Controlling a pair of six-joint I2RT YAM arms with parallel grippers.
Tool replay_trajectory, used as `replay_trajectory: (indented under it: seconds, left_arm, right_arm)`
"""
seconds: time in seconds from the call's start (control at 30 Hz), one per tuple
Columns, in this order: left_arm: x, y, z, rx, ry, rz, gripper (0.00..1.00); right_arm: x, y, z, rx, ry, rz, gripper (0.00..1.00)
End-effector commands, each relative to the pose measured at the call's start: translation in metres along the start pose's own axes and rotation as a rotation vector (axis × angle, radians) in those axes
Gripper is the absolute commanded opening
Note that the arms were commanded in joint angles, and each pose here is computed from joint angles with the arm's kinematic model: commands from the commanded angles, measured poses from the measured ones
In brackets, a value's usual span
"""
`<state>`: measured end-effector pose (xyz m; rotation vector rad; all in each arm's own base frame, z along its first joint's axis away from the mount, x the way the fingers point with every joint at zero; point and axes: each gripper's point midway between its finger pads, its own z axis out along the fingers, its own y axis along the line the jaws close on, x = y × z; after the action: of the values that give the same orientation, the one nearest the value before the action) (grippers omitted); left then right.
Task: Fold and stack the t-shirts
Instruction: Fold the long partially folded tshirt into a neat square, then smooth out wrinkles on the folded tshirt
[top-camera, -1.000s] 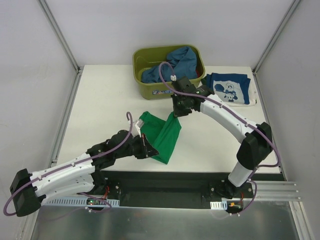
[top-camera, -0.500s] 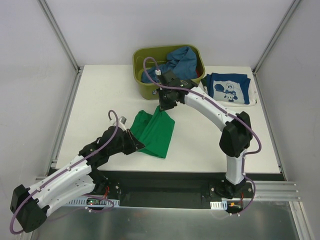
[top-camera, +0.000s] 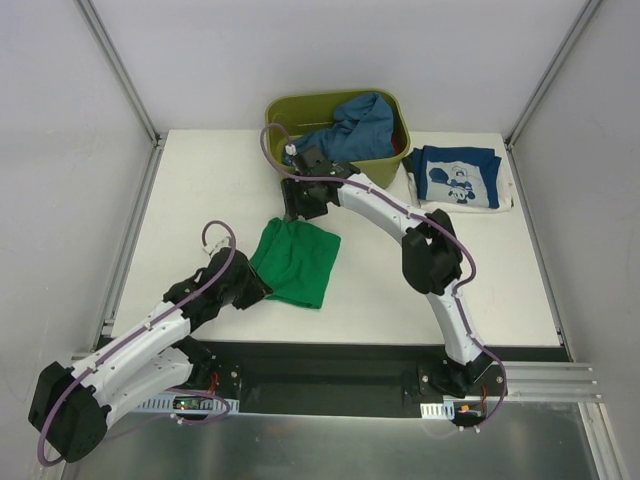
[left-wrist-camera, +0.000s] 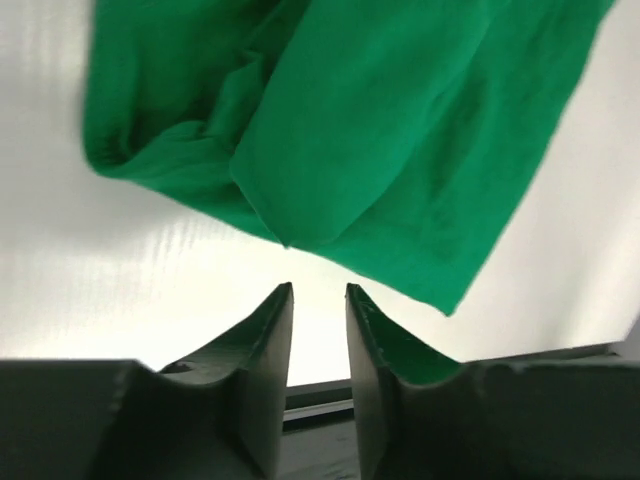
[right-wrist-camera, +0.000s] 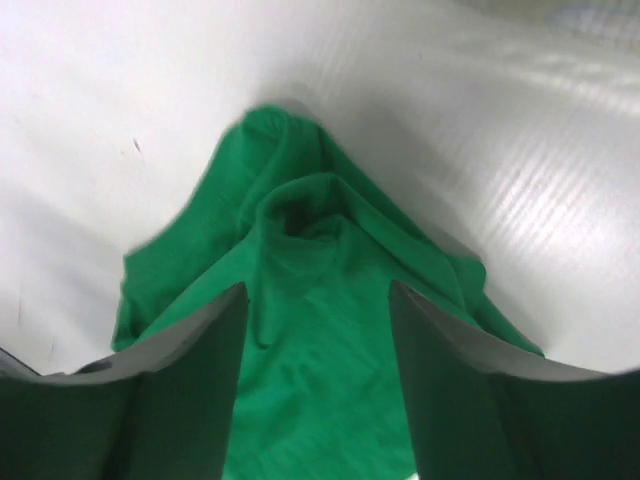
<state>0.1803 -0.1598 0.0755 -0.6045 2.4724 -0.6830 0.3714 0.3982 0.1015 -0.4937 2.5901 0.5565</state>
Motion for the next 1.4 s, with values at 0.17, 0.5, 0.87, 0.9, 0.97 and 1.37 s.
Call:
replay_trajectory:
  seconds: [0.17, 0.5, 0.87, 0.9, 0.97, 1.37]
  left_arm:
    - [-0.013, 0.001, -0.014, -0.028, -0.045, -0.003, 0.69]
    - [-0.008, -0.075, -0.035, 0.254, 0.077, 0.125, 0.99]
    - [-0.026, -0.063, 0.030, 0.077, 0.057, 0.137, 0.99]
    - [-0.029, -0.059, 0.034, 0.060, 0.053, 0.138, 0.99]
    - [-0.033, -0.048, 0.040, 0.026, 0.057, 0.113, 0.99]
    - [-0.043, -0.035, 0.028, 0.059, 0.030, 0.165, 0.99]
  right_arm:
    - [-0.032, 0.048, -0.066, -0.176, -0.146, -0.082, 0.97]
    - [0.039, -0.005, -0.092, -0.038, -0.090, -0.001, 0.97]
    - [0.032, -0.003, -0.031, -0.234, 0.026, 0.125, 0.97]
    - [0.029, -0.003, -0.021, -0.240, 0.035, 0.129, 0.97]
    - [0.030, -0.007, -0.011, -0.232, 0.040, 0.134, 0.97]
    - [0.165, -0.021, -0.028, -0.097, 0.122, 0.286, 0.97]
